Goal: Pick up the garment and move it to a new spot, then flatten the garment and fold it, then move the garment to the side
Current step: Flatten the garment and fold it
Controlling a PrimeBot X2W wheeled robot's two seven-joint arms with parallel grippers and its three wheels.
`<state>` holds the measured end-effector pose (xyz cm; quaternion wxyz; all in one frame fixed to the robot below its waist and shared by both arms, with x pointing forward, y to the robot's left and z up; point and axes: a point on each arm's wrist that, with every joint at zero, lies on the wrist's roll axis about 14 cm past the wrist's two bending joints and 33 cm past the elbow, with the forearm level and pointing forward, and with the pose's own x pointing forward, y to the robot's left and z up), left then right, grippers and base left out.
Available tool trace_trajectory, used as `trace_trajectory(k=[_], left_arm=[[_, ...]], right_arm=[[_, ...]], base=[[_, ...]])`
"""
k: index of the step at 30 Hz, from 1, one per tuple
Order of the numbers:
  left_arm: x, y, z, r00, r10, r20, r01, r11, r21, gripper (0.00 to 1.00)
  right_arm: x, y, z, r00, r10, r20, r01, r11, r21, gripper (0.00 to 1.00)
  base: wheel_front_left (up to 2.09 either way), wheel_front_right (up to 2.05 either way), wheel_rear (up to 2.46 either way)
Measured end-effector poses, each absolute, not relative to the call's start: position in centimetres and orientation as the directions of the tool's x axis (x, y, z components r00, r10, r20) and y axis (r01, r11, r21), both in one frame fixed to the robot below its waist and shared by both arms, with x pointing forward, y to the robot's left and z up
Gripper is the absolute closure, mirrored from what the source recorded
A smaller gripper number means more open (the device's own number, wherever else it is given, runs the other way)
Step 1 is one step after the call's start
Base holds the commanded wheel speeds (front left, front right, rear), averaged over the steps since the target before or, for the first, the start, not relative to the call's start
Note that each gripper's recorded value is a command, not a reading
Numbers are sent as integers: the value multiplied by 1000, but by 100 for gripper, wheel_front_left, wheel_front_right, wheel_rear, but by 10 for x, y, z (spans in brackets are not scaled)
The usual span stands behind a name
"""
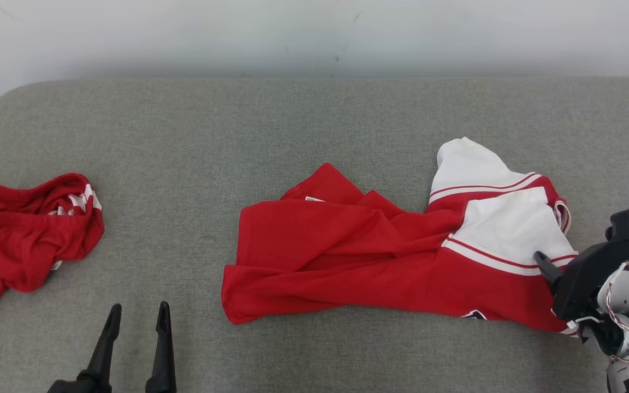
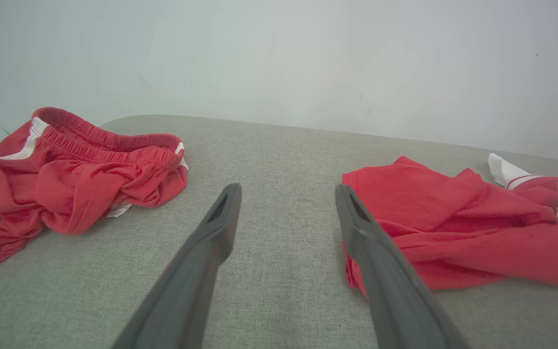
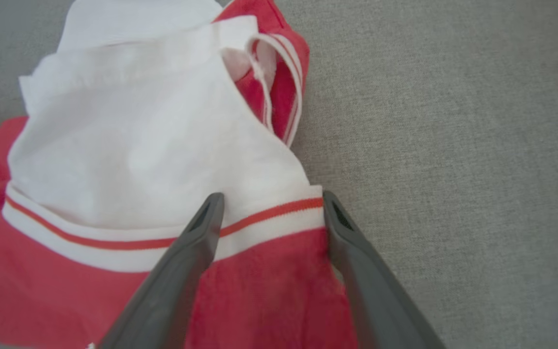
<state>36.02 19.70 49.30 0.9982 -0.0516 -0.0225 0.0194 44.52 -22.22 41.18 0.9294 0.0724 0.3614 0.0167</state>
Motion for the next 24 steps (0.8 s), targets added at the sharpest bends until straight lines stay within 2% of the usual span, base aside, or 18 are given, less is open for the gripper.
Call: trace_trajectory(k=[2, 3, 4, 15, 24], left_arm=[[360, 198, 492, 998, 43, 40, -39, 994, -100, 0], [360, 198, 492, 998, 43, 40, -39, 994, -100, 0], [360, 198, 492, 998, 43, 39, -39, 994, -100, 0], [352, 200, 496, 998, 47, 52, -42, 994, -101, 0], [356, 193, 498, 998, 21, 58, -15, 994, -106, 0]], right_arm=[[443, -221, 409, 732, 92, -675, 15, 988, 152, 2], [443, -222, 408, 730, 93, -677, 14, 988, 151, 69], [443, -222, 408, 730, 96, -677, 11, 988, 152, 100], [429, -235, 434, 820, 57, -570, 22, 991, 132, 100], [384, -252, 422, 802, 1, -598, 102, 985, 138, 100]], base=[[0, 0, 0], [0, 0, 0], [0, 0, 0], [0, 0, 0], [0, 0, 0]])
